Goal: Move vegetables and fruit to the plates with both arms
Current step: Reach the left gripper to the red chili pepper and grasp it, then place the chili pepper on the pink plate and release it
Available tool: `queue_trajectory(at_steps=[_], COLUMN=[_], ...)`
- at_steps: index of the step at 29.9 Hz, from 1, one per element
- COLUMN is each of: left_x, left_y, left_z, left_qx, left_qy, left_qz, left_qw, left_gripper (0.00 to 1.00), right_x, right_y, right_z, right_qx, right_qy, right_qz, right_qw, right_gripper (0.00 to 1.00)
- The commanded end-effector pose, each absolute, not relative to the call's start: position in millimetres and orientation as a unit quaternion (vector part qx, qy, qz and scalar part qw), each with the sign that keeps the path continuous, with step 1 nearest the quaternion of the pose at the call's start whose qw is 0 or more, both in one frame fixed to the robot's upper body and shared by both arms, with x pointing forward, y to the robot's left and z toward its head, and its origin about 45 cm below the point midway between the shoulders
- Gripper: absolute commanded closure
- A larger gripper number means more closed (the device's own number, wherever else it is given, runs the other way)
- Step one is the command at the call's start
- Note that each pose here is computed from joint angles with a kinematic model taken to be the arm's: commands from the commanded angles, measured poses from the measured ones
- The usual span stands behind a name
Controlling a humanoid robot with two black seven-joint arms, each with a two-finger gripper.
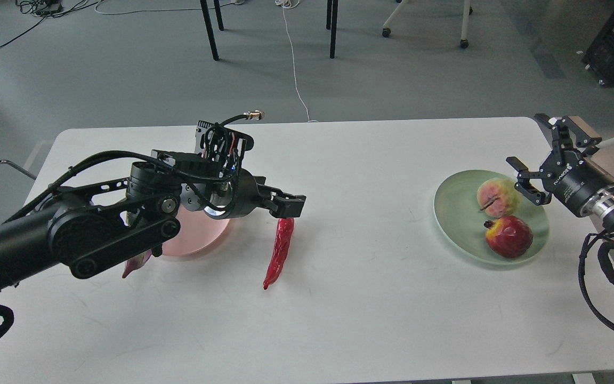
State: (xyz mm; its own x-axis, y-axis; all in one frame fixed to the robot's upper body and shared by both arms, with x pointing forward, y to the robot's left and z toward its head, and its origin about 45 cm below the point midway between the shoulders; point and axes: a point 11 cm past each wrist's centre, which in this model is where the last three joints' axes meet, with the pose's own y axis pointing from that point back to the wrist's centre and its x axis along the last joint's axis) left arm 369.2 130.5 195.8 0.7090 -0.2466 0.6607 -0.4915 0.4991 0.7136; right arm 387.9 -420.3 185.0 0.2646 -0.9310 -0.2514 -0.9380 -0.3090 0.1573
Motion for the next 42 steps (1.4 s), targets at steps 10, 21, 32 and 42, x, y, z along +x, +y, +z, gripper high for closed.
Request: queue_trajectory(at_steps=[10, 21, 32, 42], left_x=[361.4, 349.6, 354.2, 357.1], left_y=[135.8, 118.3, 127.0, 126.7], left_z=[149.8, 131.5, 125.8, 129.3], left_qx=[0.532, 0.526, 0.541, 0.549], left_qy=[-0.342, -0.323, -0.317, -0.323], left_qz=[0.060, 0.049, 0.054, 0.056], left_qw=[0.772, 0.785, 0.777, 0.769], left_gripper=[0.01, 0.03, 0.58, 0.91], right_x=[385.9, 385.8, 384.3, 383.2], right_y=[-422.5, -421.1, -421.6, -423.6], right_z=[183.1, 181.5, 179.7, 179.8], right_qx=[-0.793, -0.793, -0.793, -0.792], right_qy=[0.590, 0.589, 0.590, 0.591], right_qz=[0.151, 0.153, 0.154, 0.154], right_qw=[0.010, 0.010, 0.009, 0.008], right_gripper=[0.01, 0.01, 0.01, 0.01])
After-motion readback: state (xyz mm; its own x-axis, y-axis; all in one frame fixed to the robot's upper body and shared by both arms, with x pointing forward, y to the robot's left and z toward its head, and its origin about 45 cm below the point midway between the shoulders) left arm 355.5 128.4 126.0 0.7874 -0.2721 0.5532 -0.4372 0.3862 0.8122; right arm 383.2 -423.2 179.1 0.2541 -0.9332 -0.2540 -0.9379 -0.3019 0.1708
